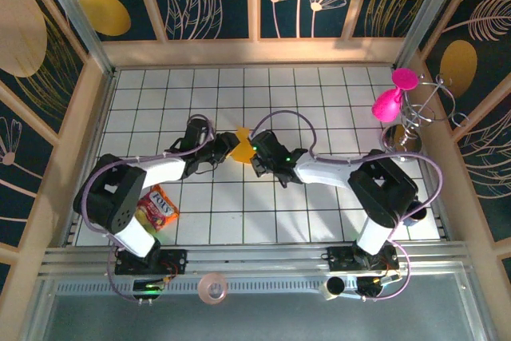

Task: Fold a paper plane with a square sheet of paper (pick it up from the middle)
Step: Fourth fold the wing at the center of the table.

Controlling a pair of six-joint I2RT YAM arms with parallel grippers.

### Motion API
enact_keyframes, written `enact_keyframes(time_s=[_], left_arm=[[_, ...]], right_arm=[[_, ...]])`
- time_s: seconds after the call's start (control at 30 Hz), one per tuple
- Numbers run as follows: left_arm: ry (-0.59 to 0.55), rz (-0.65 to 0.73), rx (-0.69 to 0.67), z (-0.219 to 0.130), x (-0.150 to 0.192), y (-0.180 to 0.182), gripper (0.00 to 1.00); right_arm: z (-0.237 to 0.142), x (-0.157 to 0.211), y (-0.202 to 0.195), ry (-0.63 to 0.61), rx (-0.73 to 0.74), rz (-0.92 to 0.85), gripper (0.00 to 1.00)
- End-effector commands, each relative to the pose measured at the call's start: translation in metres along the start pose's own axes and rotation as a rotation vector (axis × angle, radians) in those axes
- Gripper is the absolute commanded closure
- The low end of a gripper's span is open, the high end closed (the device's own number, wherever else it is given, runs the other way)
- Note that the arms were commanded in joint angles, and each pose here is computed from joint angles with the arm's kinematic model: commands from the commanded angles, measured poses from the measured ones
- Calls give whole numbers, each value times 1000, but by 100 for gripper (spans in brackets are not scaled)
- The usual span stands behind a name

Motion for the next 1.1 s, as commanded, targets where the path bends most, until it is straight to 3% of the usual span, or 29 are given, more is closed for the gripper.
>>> enact_keyframes(time_s=[0.0,0.37,0.7,1.07], left_arm=[[-10,-49,51,-10,1,-4,54],[-55,-123,28,-24,2,-5,42],[-40,-146,-76,-9,-12,-17,43],[0,-144,-267,0,-13,-7,48]], right_arm=[[-4,-1,7,-14,-113,-27,100],[5,4,10,-13,-108,-66,100],[16,12,19,-7,-28,-141,100],[17,14,20,-15,-12,-148,100]])
Point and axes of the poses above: each hand's point on the last joint's axis, 136 mm out from that joint toward the fingers, its own z axis out along the fingers, its own y axis along the line the jaws close on, x = y × z, the point moved 8 cm from there along -z, back along the fingers, and after that the axes turned 6 degrees about z, right-handed, at the moved point
